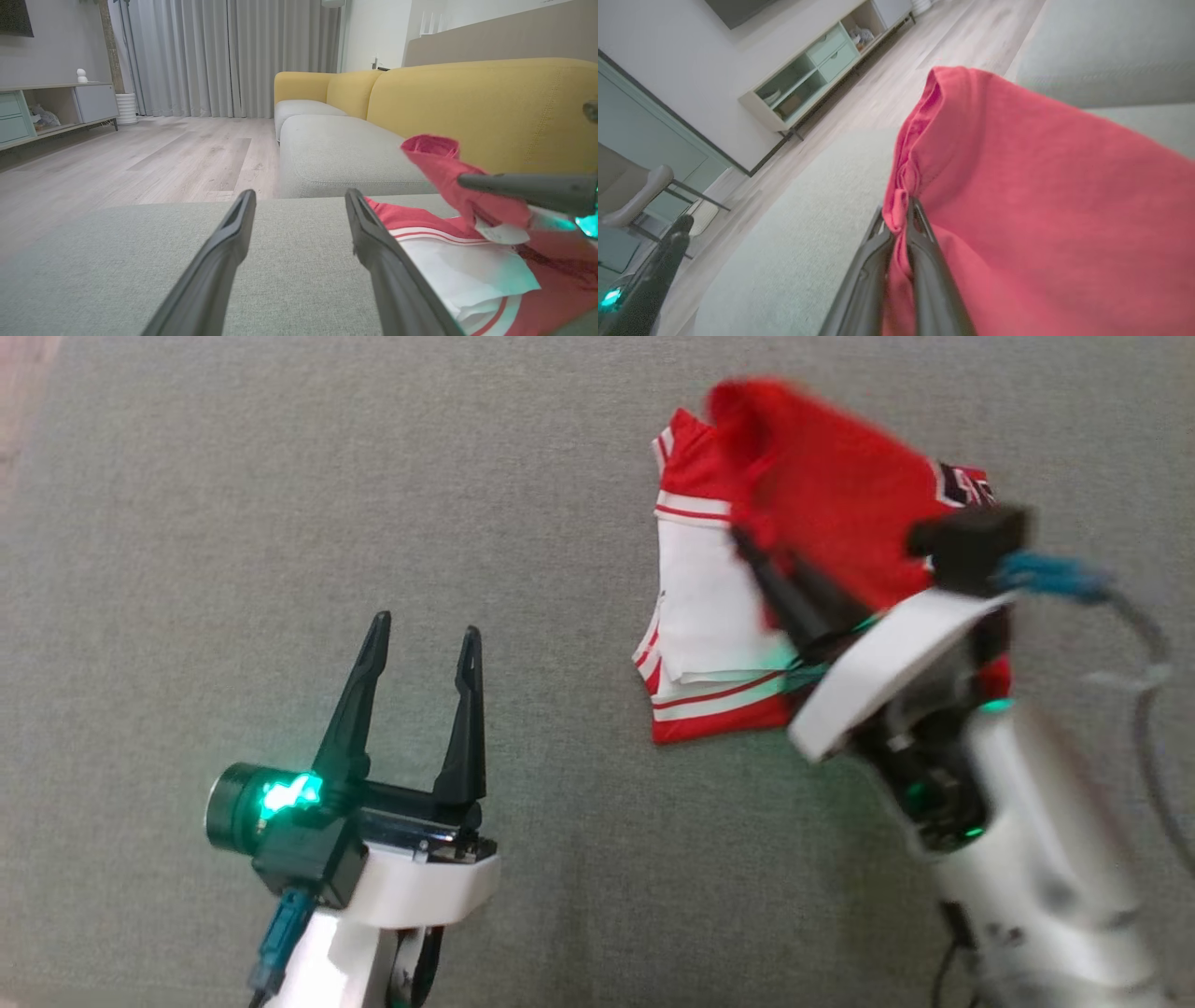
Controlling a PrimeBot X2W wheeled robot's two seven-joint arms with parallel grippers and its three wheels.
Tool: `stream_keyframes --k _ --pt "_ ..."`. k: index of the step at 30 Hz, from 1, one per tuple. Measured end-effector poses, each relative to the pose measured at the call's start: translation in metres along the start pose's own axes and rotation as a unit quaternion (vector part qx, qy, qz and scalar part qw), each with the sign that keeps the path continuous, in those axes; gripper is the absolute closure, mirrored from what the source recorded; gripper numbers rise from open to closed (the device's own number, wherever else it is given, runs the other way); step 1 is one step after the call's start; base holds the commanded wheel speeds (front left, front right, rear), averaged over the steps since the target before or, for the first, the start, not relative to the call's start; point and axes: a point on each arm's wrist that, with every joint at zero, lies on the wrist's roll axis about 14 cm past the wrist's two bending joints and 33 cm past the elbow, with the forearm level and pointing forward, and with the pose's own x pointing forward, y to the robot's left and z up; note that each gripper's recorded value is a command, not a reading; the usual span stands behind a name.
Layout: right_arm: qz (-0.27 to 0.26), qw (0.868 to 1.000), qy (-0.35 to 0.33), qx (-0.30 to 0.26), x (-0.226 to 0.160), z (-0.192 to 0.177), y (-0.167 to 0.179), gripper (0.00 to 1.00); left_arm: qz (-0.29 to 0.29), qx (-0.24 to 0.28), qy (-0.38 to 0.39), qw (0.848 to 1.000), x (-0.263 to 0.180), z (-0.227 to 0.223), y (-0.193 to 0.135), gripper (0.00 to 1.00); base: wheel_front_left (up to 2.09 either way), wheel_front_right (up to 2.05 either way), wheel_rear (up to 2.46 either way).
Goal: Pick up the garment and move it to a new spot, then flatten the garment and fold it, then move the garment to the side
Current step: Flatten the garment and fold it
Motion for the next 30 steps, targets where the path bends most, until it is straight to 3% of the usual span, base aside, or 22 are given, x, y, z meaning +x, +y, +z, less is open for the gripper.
stream_keyframes --k 4,5,6,7,10,14,18,20,25,30 --pt "0.019 0.999 0.046 0.017 0.014 -0.039 0.015 1.0 0.006 -0.003 0.004 1.0 -0.002 -0.002 0.003 0.0 0.0 0.0 0.0" --pt "0.023 0.998 0.058 0.02 0.016 -0.049 0.018 0.81 0.007 -0.002 0.006 1.0 -0.002 -0.003 0.003 0.0 0.0 0.0 0.0" --pt "0.026 0.997 0.064 0.024 0.017 -0.056 0.021 0.08 0.008 -0.002 0.008 1.0 -0.003 -0.004 0.003 0.0 0.0 0.0 0.0" --pt "0.028 0.997 0.066 0.028 0.019 -0.06 0.022 0.0 0.008 -0.002 0.009 1.0 -0.003 -0.005 0.003 0.0 0.0 0.0 0.0" --pt "0.034 0.998 0.026 0.044 0.02 -0.048 0.027 0.0 0.01 -0.001 0.008 1.0 -0.004 -0.004 0.004 0.0 0.0 0.0 0.0" --pt "0.02 0.997 -0.075 0.031 0.014 -0.002 0.018 0.0 0.014 -0.004 0.001 1.0 -0.004 0.001 0.004 0.0 0.0 0.0 0.0" --pt "-0.03 0.982 -0.185 -0.013 -0.015 0.048 -0.015 0.0 0.015 -0.005 -0.006 1.0 -0.005 0.006 0.005 0.0 0.0 0.0 0.0" --pt "-0.074 0.969 -0.224 -0.071 -0.047 0.06 -0.041 0.0 0.019 -0.008 -0.009 1.0 -0.009 0.009 0.006 0.0 0.0 0.0 0.0" --pt "-0.14 0.964 -0.2 -0.108 -0.091 0.025 -0.069 0.0 0.016 -0.012 -0.005 1.0 -0.025 0.009 0.002 0.0 0.0 0.0 0.0" --pt "-0.185 0.957 -0.18 -0.132 -0.129 -0.001 -0.072 0.0 0.016 -0.014 -0.008 1.0 -0.042 0.013 0.0 0.0 0.0 0.0 0.0"
